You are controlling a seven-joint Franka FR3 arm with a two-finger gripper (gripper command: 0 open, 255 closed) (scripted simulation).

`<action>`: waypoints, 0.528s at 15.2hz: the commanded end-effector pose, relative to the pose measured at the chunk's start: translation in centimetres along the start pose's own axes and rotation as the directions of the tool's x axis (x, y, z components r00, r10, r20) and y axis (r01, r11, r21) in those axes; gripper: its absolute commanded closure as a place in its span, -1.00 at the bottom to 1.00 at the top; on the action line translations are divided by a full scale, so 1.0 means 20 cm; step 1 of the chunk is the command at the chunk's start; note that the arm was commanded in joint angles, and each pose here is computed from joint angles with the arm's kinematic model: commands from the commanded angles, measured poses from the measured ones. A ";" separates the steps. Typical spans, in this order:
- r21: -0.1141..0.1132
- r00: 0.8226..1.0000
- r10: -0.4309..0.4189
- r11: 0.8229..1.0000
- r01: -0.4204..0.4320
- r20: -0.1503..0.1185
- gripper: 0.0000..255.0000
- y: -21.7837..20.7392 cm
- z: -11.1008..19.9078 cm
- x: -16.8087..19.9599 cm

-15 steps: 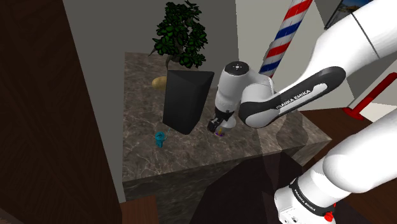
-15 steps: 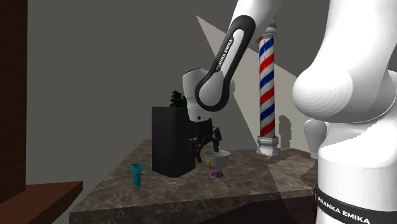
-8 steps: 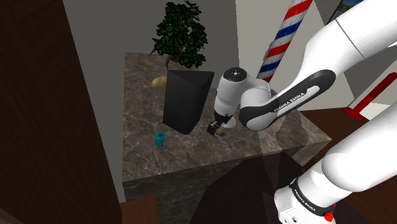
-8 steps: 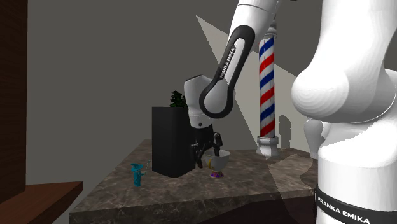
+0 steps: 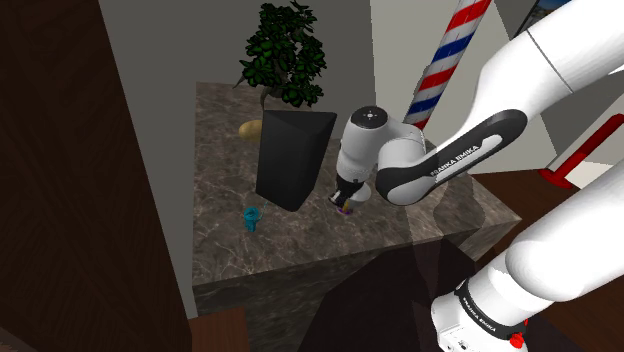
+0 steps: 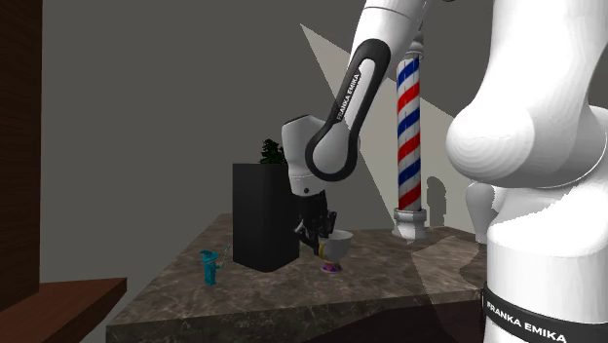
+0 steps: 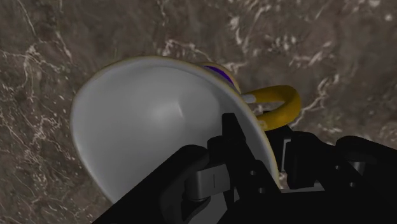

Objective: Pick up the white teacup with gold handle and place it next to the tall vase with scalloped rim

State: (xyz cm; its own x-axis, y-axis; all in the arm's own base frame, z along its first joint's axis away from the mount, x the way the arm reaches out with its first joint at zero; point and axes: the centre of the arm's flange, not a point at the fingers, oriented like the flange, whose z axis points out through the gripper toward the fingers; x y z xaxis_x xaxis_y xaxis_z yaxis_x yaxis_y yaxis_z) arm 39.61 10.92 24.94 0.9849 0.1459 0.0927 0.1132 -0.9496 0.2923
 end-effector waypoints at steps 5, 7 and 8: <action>0.000 1.000 0.000 1.000 0.000 0.002 1.00 0.00 0.00 0.00; 0.000 1.000 0.000 1.000 0.000 0.002 1.00 0.01 -0.02 0.00; 0.000 1.000 0.000 1.000 0.000 0.002 1.00 0.02 -0.05 0.00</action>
State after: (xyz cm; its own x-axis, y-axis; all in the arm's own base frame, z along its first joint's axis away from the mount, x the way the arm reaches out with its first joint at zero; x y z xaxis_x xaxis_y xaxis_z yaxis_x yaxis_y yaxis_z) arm 39.57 10.92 25.54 0.9851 0.1453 0.0919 0.1127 -0.9495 0.2929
